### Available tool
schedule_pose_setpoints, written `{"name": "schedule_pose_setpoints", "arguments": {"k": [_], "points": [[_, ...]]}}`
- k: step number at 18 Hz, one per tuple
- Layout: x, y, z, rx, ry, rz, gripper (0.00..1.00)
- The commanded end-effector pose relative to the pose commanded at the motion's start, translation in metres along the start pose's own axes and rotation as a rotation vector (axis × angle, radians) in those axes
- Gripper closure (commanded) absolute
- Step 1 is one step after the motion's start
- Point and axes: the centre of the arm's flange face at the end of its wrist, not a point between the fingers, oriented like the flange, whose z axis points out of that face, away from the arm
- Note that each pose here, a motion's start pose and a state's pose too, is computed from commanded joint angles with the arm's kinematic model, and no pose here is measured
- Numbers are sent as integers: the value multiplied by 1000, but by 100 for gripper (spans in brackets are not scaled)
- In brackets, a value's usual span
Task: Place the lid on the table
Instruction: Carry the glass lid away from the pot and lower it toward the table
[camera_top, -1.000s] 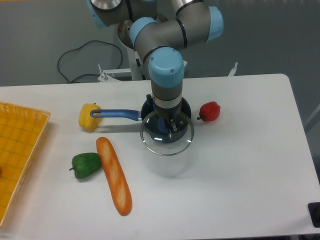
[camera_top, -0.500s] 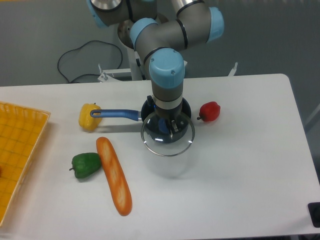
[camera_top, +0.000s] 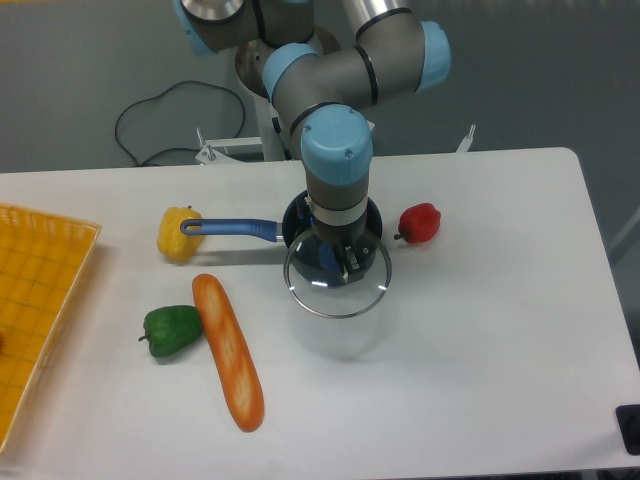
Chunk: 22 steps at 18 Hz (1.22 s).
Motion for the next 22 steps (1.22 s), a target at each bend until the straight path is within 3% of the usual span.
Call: {"name": "schedule_pose_setpoints", "arguments": {"k": [4, 16, 22], "points": [[-11, 0, 8, -6, 5, -24, 31], [-21, 0, 16, 2, 16, -326, 30], [-32, -1, 22, 9, 3, -618, 30]]}}
